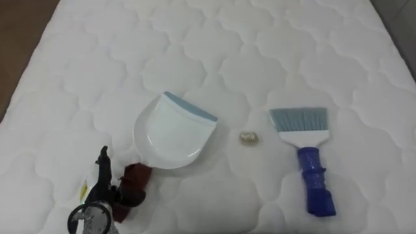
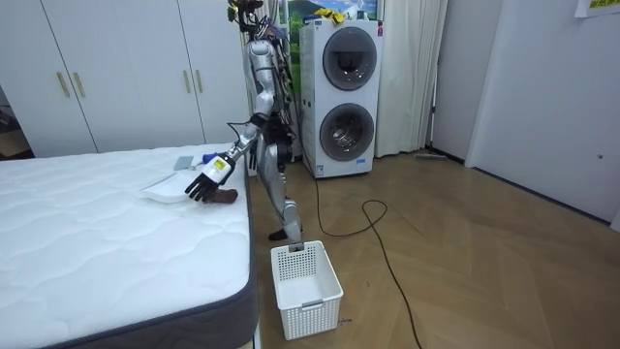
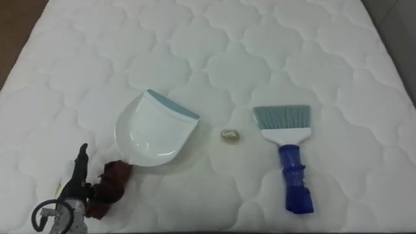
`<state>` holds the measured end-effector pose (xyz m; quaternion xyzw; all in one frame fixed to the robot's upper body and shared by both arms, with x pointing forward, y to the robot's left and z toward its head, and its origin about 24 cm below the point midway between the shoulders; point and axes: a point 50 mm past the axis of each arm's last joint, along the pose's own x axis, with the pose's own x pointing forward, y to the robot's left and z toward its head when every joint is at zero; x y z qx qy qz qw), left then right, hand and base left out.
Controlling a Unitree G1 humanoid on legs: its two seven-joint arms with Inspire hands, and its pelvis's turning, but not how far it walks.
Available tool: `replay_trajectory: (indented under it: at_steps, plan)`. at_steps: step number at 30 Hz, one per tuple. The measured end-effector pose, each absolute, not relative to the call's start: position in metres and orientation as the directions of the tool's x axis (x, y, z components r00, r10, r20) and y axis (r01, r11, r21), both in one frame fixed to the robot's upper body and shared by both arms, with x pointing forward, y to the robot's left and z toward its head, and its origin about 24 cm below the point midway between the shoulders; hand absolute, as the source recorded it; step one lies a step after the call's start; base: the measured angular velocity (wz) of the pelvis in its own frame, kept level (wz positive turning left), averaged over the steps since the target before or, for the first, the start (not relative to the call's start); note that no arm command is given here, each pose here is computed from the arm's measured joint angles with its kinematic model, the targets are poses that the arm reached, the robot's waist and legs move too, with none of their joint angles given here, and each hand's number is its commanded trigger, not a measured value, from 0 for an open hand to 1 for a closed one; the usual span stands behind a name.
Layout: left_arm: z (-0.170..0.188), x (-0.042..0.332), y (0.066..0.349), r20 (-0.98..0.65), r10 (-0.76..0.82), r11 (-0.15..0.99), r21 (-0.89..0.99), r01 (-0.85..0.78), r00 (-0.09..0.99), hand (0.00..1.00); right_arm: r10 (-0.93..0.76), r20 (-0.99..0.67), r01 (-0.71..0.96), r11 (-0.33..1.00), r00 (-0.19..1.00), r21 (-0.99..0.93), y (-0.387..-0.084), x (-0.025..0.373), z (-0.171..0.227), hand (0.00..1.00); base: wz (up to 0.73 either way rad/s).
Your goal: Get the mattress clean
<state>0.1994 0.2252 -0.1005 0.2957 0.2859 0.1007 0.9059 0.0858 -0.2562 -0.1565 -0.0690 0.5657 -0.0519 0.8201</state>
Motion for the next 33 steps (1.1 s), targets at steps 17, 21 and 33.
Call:
replay_trajectory:
  at_steps: [17, 21, 33]
  plan:
    - [-0.102, 0.215, 0.226, -0.51, 0.328, 0.812, 0.582, 0.039, 0.795, 0.0, -0.162, -0.902, -0.032, 0.981, 0.399, -0.19, -0.251, 0.115, -0.152, 0.0, -0.01]
    - [-0.097, 0.226, 0.225, -0.491, 0.326, 0.809, 0.586, 0.03, 0.808, 0.0, -0.17, -0.888, -0.049, 0.976, 0.427, -0.21, -0.247, 0.127, -0.149, 0.0, -0.03]
    - [-0.079, 0.25, 0.225, -0.391, 0.392, 0.805, 0.584, -0.105, 0.832, 0.0, -0.204, -0.85, -0.06, 0.962, 0.485, -0.265, -0.244, 0.148, -0.142, 0.0, -0.05]
